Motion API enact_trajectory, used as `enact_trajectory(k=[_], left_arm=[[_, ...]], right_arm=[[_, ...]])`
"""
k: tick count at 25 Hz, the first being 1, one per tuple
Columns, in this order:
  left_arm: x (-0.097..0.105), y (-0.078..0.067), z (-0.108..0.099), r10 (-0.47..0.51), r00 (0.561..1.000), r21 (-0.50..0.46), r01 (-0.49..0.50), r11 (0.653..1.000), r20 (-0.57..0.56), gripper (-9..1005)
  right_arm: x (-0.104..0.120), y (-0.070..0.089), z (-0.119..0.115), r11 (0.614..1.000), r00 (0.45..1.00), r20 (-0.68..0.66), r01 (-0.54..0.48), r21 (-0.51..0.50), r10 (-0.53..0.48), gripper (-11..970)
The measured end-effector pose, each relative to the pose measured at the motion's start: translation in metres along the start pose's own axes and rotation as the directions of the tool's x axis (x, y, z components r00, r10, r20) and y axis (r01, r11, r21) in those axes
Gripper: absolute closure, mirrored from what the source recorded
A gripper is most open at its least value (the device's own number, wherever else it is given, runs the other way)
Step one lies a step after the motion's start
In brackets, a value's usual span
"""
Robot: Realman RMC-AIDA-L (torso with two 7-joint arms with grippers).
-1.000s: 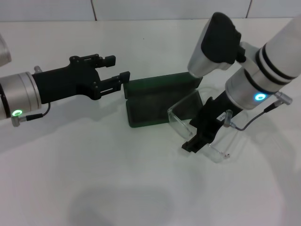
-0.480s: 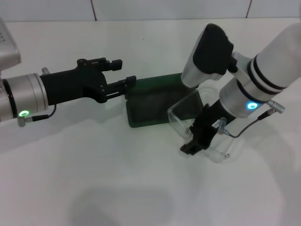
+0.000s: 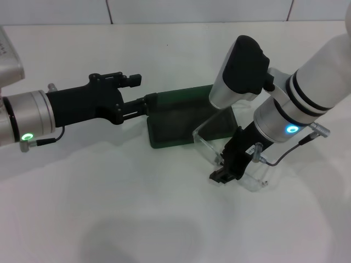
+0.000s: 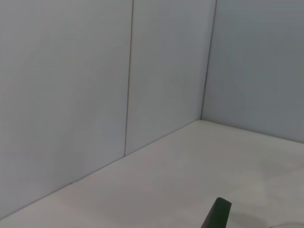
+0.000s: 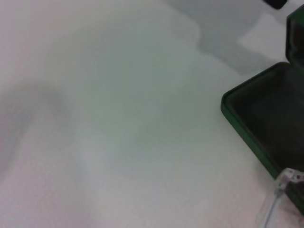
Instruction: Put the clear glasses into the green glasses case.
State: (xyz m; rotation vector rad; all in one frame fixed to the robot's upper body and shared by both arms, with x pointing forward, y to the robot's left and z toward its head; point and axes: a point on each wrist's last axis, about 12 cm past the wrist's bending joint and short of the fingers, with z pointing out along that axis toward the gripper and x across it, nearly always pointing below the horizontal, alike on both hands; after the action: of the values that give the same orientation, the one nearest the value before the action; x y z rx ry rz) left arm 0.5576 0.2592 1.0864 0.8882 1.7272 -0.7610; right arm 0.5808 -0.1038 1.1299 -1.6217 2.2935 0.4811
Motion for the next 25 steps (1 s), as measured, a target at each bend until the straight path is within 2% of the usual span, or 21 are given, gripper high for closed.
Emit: enact_trajectory(k=[3,15,21,25], left_arm=[[0.001,0.0,0.0,-0.002,1.0,0.001,0.002,1.0,-0.001,404],[0.002,0.0,-0.001,-0.01,1.0,-0.004,0.01,1.0,0.0,404],[0.001,-0.001,-0.003,-0.038,0.999,-0.011,0.038,0.999,0.032,405],[0.004,-0.002,-0.007,-0.099,0.99,-0.029,0.102,0.994,0.096,405]], right_arm=[[0.001,0.0,0.0,1.0,1.0,-0.003,0.001,0.004,-0.001,643],[0.001,-0.003,-0.014,0.999,0.999,0.0,0.05,0.0,-0.05,748],[0.023,-0.014,-0.056,0.997,0.986,0.155,0.063,-0.044,-0.056,807],[0.052,-0.019,-0.077,0.993,0.946,0.314,0.104,-0.052,-0.083,827]])
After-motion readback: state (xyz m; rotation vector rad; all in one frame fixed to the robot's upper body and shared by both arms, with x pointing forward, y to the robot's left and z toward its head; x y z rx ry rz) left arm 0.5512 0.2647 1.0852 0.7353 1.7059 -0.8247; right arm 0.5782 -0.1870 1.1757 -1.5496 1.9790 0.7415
